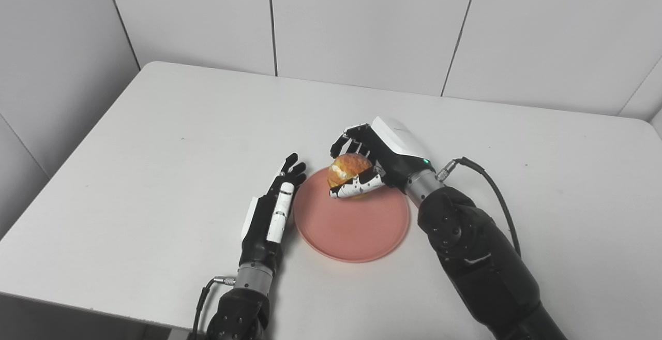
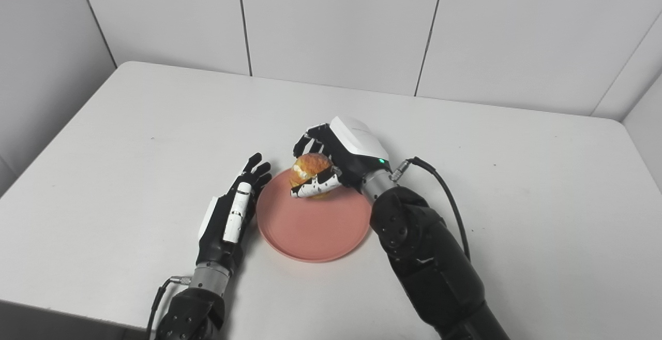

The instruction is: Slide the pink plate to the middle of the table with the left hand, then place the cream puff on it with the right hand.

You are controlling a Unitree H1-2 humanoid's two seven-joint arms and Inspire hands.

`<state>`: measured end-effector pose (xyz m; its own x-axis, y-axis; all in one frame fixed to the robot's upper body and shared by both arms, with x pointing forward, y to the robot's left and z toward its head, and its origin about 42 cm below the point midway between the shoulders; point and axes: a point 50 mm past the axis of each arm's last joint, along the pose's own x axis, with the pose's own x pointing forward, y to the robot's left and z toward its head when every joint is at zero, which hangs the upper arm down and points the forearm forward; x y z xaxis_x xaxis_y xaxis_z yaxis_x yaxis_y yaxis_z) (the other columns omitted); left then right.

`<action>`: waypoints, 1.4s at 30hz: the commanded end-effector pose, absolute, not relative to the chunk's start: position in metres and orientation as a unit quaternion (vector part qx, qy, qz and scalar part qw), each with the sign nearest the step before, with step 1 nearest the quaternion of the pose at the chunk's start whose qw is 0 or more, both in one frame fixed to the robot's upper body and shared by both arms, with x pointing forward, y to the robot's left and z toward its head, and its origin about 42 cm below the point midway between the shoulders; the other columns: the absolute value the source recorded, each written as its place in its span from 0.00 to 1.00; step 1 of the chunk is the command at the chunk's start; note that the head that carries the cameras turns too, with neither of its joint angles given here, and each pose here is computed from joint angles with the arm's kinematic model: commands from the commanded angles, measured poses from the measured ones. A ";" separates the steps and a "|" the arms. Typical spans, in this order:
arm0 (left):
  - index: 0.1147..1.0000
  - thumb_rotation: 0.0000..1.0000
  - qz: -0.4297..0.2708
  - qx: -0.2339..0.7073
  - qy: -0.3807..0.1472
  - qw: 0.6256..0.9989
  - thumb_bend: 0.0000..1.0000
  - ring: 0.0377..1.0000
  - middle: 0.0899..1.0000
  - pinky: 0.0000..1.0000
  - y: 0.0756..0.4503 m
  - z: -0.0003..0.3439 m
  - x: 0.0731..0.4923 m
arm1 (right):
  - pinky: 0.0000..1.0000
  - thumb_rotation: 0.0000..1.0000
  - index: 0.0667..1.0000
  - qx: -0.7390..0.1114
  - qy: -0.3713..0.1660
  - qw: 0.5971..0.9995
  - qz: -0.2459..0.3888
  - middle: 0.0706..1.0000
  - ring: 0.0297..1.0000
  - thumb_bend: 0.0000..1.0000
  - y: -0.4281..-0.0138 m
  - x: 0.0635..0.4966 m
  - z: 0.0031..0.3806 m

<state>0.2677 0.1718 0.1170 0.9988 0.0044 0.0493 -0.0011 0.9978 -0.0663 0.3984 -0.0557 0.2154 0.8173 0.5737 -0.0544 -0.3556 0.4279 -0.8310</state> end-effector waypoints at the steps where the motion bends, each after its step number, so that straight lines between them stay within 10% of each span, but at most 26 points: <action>1: 0.89 1.00 0.003 -0.037 -0.041 0.998 0.47 0.91 0.91 0.92 0.166 0.125 0.274 | 0.32 0.00 0.48 -0.453 -0.163 0.832 0.277 0.39 0.38 0.52 -0.044 0.399 0.231; 23: 0.89 1.00 0.000 -0.040 -0.045 0.998 0.47 0.90 0.90 0.91 0.168 0.127 0.275 | 0.28 0.01 0.46 -0.507 -0.124 0.793 0.315 0.44 0.36 0.53 -0.041 0.394 0.203; 26: 0.89 1.00 0.000 -0.041 -0.044 0.998 0.47 0.91 0.91 0.91 0.167 0.127 0.275 | 0.48 0.20 0.70 -0.520 -0.130 0.779 0.327 0.69 0.63 0.83 -0.043 0.392 0.204; 29: 0.89 1.00 0.001 -0.042 -0.044 0.998 0.47 0.91 0.90 0.91 0.168 0.125 0.275 | 0.66 0.27 0.80 -0.523 -0.134 0.773 0.334 0.84 0.80 0.88 -0.046 0.390 0.210; 42: 0.88 1.00 -0.002 -0.043 -0.045 0.998 0.45 0.92 0.91 0.92 0.169 0.126 0.275 | 0.91 0.40 0.99 -0.533 -0.159 0.760 0.336 0.97 0.96 0.98 -0.056 0.378 0.250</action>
